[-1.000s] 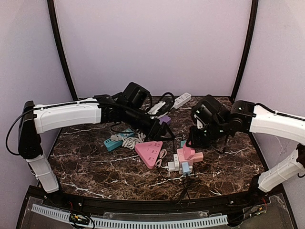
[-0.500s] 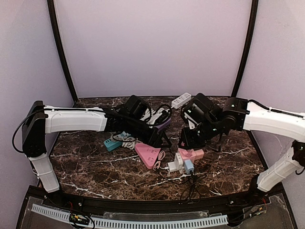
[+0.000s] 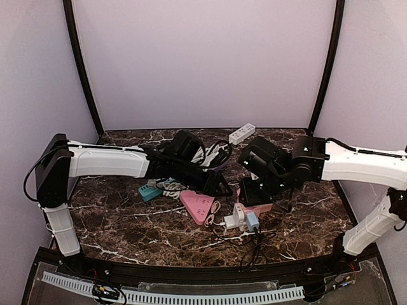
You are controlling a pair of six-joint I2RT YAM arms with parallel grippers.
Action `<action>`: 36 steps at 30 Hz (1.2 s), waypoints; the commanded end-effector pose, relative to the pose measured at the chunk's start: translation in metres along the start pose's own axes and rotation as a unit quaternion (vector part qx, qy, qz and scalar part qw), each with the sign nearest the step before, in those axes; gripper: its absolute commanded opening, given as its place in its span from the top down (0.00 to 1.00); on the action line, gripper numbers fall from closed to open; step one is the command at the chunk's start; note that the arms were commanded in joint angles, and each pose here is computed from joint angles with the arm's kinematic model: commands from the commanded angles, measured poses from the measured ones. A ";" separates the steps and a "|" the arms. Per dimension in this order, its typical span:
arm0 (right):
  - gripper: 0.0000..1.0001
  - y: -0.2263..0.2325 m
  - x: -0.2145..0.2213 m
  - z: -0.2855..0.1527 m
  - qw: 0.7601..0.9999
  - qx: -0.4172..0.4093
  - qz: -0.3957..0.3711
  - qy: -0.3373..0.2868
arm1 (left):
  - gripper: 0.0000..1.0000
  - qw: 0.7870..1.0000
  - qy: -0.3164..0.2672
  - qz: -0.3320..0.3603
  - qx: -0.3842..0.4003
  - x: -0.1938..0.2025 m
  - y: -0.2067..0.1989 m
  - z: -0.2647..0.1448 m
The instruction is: Pull the plug off the socket
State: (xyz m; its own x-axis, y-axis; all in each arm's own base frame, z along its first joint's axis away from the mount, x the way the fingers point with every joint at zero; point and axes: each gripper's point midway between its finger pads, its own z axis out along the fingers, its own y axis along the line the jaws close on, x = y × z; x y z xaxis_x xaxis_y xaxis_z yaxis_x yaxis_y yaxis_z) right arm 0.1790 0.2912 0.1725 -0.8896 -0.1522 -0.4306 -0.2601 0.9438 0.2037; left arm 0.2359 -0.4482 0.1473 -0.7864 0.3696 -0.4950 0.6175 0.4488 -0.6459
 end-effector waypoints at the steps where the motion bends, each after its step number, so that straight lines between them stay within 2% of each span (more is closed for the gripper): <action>1: 0.56 -0.007 -0.005 -0.006 0.999 0.035 -0.006 -0.017 | 0.41 1.000 -0.001 -0.007 0.011 -0.002 -0.003 0.003; 9: 0.46 0.002 -0.002 -0.003 0.998 0.047 -0.023 -0.017 | 0.41 1.000 -0.001 -0.009 0.010 -0.001 0.000 0.004; 18: 0.35 -0.010 0.004 0.007 0.995 0.092 -0.022 -0.004 | 0.40 1.000 0.000 -0.011 0.012 0.001 0.001 0.004; 24: 0.38 -0.016 0.003 0.008 0.993 0.118 -0.024 -0.001 | 0.40 1.000 -0.002 -0.011 0.012 0.000 0.000 0.005; 36: 0.51 -0.023 0.001 -0.003 0.994 0.109 -0.009 -0.020 | 0.40 1.000 0.000 -0.018 0.018 -0.011 -0.002 0.014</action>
State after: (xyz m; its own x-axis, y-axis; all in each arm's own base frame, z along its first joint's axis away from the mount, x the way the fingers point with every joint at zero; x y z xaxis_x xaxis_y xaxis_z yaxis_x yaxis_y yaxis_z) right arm 0.1843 0.2742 0.1654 -0.8778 -0.1732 -0.4466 -0.1937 0.9811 0.0003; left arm 0.2416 -0.4580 0.1409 -0.8050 0.3546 -0.4756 0.5928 0.4498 -0.6680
